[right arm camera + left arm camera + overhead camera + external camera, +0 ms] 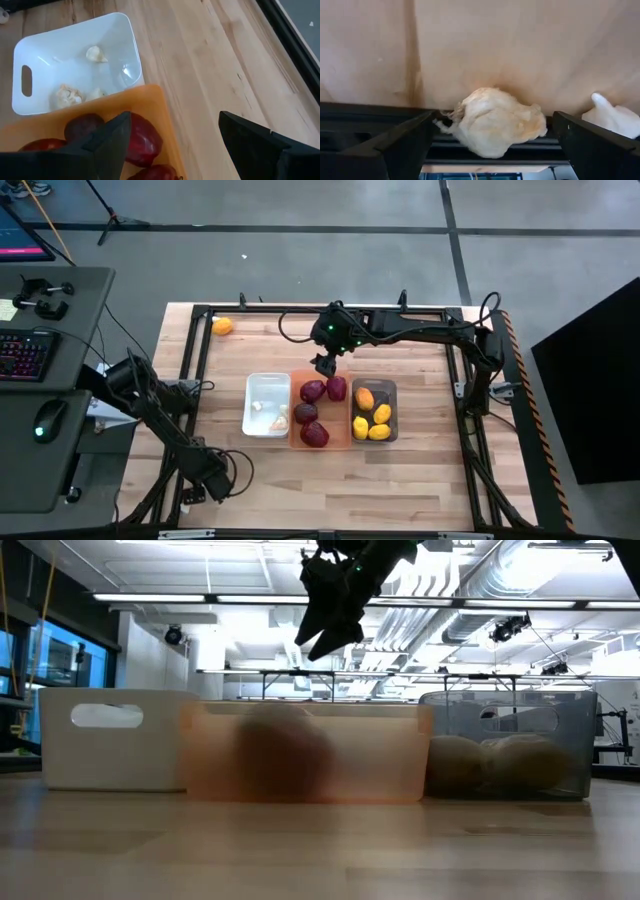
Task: Sort produce into baskets
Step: Put the white garlic into the white bin
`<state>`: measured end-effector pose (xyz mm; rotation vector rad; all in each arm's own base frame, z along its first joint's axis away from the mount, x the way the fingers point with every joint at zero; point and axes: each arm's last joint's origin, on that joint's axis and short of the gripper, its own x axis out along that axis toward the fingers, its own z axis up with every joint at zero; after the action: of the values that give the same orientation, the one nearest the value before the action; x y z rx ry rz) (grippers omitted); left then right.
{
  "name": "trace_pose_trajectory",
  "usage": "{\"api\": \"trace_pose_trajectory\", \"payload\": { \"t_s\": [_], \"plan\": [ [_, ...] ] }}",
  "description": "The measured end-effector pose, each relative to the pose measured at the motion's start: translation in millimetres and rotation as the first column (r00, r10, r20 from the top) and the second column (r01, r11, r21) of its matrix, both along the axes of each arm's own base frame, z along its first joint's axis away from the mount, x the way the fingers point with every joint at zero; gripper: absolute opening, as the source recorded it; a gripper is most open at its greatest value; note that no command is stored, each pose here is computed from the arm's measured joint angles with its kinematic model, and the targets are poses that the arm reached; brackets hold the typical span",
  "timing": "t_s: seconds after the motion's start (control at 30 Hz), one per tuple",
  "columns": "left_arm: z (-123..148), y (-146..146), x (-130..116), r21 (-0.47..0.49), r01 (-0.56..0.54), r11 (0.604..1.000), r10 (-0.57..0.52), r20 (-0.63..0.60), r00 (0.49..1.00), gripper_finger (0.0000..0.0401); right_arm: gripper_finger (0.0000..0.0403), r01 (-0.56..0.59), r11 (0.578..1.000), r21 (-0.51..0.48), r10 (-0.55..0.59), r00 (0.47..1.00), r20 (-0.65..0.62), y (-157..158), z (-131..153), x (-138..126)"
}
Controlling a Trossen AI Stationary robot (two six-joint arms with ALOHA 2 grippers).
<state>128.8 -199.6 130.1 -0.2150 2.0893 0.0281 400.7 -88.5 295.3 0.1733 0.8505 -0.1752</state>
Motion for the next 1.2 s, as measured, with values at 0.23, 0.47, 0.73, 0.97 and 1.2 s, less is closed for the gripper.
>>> {"api": "trace_pose_trajectory", "payload": {
  "t_s": [0.23,0.47,0.73,0.97,1.2],
  "plan": [
    [-1,-8,0,-0.042,-0.014,0.999,0.015,0.030,0.999,0.0384,0.0291,0.000,1.000,0.009,0.000,1.000,-0.010,3,-1,0],
    [-1,-6,0,0.000,-0.049,0.999,0.049,0.042,0.998,0.0303,0.0291,-0.012,1.000,0.009,0.012,0.999,-0.029,6,-2,-1],
    [13,2,11,0.020,-0.088,0.996,0.083,0.176,0.981,0.0146,0.0291,-0.005,1.000,-0.020,0.004,0.998,-0.060,8,8,-13],
    [56,28,26,-0.015,-0.140,0.990,0.134,0.405,0.905,0.0076,0.0291,0.036,0.996,-0.078,-0.038,0.999,-0.030,9,35,-33],
    [136,73,32,-0.074,-0.163,0.984,0.168,0.698,0.696,0.0103,0.0291,0.076,0.993,-0.093,-0.075,0.997,0.021,13,63,-57]
  ]
}}
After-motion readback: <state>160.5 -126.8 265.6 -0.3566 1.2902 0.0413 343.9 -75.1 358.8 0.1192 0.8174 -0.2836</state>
